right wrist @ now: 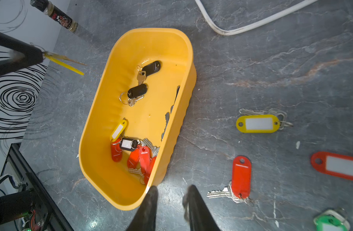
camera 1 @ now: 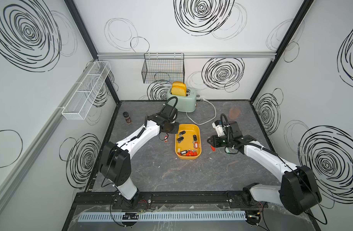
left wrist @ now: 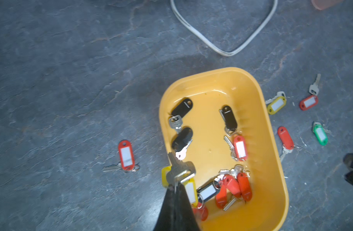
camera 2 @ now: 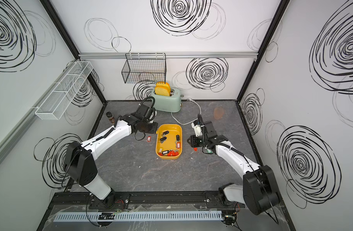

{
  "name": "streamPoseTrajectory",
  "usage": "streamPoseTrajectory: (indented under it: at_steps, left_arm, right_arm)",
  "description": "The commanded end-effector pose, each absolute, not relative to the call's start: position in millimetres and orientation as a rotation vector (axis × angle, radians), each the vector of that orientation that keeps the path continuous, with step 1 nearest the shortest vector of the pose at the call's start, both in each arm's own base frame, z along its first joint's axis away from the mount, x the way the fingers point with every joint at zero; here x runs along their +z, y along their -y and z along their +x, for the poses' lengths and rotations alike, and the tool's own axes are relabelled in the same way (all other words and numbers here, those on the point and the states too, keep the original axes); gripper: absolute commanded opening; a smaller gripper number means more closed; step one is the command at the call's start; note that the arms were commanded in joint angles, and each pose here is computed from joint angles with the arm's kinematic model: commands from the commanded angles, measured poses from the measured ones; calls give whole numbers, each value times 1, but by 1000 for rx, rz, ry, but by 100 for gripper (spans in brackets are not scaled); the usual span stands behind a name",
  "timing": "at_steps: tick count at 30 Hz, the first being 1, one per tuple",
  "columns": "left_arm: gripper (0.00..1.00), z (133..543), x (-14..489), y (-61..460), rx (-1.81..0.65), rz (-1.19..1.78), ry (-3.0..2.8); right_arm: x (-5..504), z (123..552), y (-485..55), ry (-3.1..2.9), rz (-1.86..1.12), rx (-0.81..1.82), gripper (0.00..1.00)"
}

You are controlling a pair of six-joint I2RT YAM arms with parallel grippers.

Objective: Take the keys out of the storage box
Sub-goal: Place the key at the center of the board.

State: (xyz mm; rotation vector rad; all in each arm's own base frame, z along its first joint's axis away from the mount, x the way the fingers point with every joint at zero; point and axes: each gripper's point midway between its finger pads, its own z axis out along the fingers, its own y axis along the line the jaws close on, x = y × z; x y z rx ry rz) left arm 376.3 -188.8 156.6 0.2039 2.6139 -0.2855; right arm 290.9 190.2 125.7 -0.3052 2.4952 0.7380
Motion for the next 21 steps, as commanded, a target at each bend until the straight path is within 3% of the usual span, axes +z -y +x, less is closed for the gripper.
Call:
streamPoseTrajectory:
  at_steps: [1,13,21]
  left_arm:
    - [0,378,151,149,-169,139,-2621]
    - [1,388,95,31,150,-209,-2666]
    - [0,388,70,8,369,-229,-2693]
  right_arm:
    - [137,298,-199,-2467,-315,752,30]
    - [133,296,-200,-2471,-321,745,30]
    - [128,296,-200,-2474,-328,745,30]
